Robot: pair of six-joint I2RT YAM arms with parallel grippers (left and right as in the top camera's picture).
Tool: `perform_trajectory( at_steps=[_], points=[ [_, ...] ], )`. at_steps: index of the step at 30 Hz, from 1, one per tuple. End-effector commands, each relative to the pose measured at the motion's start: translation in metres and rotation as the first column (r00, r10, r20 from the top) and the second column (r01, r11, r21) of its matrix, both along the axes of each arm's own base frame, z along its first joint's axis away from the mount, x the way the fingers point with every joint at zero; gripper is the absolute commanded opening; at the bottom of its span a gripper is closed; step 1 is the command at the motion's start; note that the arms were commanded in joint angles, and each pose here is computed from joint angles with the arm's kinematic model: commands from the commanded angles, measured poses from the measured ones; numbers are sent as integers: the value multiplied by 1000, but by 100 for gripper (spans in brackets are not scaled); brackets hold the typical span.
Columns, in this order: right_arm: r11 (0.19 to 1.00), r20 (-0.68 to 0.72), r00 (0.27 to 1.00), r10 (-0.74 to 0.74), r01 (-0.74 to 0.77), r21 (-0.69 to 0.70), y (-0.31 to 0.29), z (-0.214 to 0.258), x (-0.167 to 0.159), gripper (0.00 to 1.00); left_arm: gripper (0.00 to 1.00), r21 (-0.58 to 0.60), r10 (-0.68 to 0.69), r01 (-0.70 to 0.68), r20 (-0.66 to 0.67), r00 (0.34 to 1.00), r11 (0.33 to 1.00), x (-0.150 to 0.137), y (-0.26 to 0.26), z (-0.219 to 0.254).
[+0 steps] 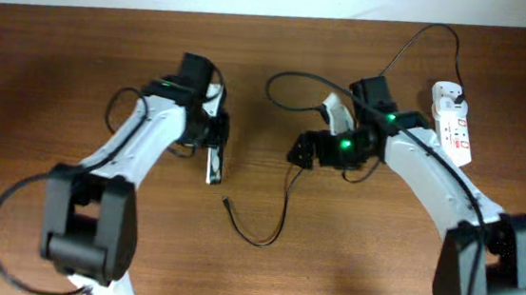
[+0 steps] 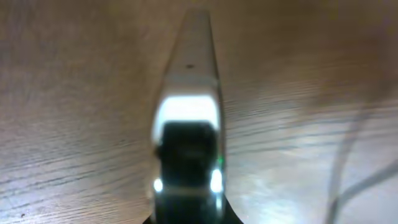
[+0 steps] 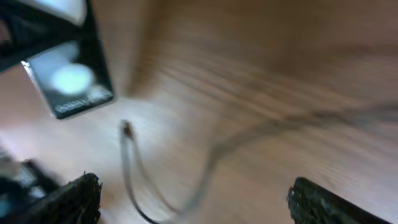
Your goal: Plug charger to phone and switch on socket
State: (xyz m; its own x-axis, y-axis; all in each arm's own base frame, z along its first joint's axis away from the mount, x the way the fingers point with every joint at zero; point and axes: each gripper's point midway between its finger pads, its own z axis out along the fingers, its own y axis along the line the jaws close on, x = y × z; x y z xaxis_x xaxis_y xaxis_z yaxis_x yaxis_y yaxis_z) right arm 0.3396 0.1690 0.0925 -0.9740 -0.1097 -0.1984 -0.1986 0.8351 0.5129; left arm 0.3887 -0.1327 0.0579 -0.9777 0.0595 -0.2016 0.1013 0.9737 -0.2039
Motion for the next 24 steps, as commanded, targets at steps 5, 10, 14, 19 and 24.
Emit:
perform_trajectory(
  at_steps=[5,10,14,19,24],
  points=[
    [950,-31,998,-59,46,-309,-54,-21,-12,99,11,114,80,-72,-62,995,991,-6,7,-34],
    [951,-22,998,-58,48,-305,-53,-21,-10,99,1,87,76,-70,-74,994,994,-8,2,-33],
    [981,-53,998,-31,20,-192,-33,-15,-15,100,0,80,81,-75,-68,994,994,-5,3,-31],
    [989,-32,998,54,-58,-137,0,-11,-21,96,0,-182,88,-113,-139,986,977,1,-7,-12],
    [989,-71,996,55,-64,-135,29,-11,-38,94,0,-454,-1,-39,-87,996,890,13,8,14]
  ],
)
